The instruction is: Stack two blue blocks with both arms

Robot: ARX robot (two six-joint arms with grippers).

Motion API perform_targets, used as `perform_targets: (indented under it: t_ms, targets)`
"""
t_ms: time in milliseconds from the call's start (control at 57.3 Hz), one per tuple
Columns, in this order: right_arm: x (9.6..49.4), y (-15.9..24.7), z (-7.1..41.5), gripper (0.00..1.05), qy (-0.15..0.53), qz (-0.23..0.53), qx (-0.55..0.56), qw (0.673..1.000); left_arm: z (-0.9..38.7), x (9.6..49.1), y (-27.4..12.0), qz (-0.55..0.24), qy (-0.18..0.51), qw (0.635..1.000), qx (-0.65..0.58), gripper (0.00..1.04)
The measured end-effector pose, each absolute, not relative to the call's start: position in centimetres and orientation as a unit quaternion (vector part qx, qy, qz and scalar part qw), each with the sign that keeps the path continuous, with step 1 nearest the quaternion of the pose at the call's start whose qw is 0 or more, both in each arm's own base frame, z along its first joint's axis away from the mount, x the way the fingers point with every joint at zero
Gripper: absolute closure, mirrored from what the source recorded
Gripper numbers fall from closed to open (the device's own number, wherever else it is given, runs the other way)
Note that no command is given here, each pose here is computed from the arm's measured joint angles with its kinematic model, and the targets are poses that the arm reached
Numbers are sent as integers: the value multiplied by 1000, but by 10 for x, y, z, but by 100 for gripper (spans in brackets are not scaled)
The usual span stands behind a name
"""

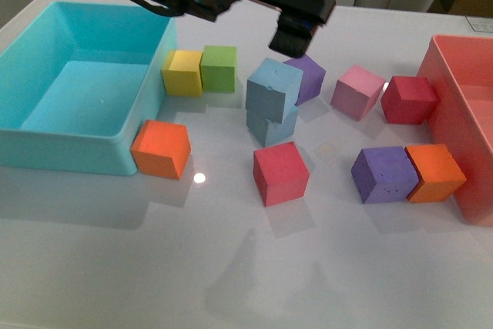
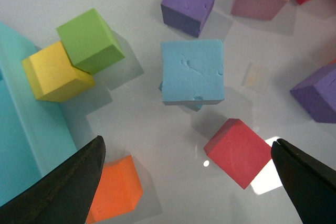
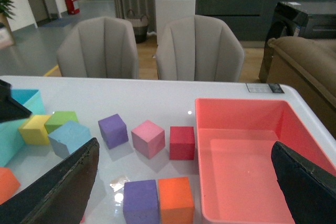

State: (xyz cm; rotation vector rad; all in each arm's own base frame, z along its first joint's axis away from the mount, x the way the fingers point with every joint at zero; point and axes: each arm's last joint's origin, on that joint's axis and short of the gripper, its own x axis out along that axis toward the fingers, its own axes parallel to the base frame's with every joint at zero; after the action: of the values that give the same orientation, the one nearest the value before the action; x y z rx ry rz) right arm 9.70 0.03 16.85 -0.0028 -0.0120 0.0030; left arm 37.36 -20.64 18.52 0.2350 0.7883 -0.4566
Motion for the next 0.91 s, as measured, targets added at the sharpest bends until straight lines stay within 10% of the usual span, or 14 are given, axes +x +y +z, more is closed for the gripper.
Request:
perform_targets:
  t_ms: [262,506,803,907]
  targets:
    - [97,0,169,9,-6,2,-2,1000,211,344,-134,-158,341,925,51,9]
    - [97,0,169,9,-6,1,-1,1000,199,288,-74,-1,21,1000,-1,50]
    - [97,0,169,9,-6,1,-2,1000,183,227,-36,-5,6,1000,-5,103]
    - [97,0,169,9,-6,2,-2,1000,182,213,-28,-2,1,1000,-5,103]
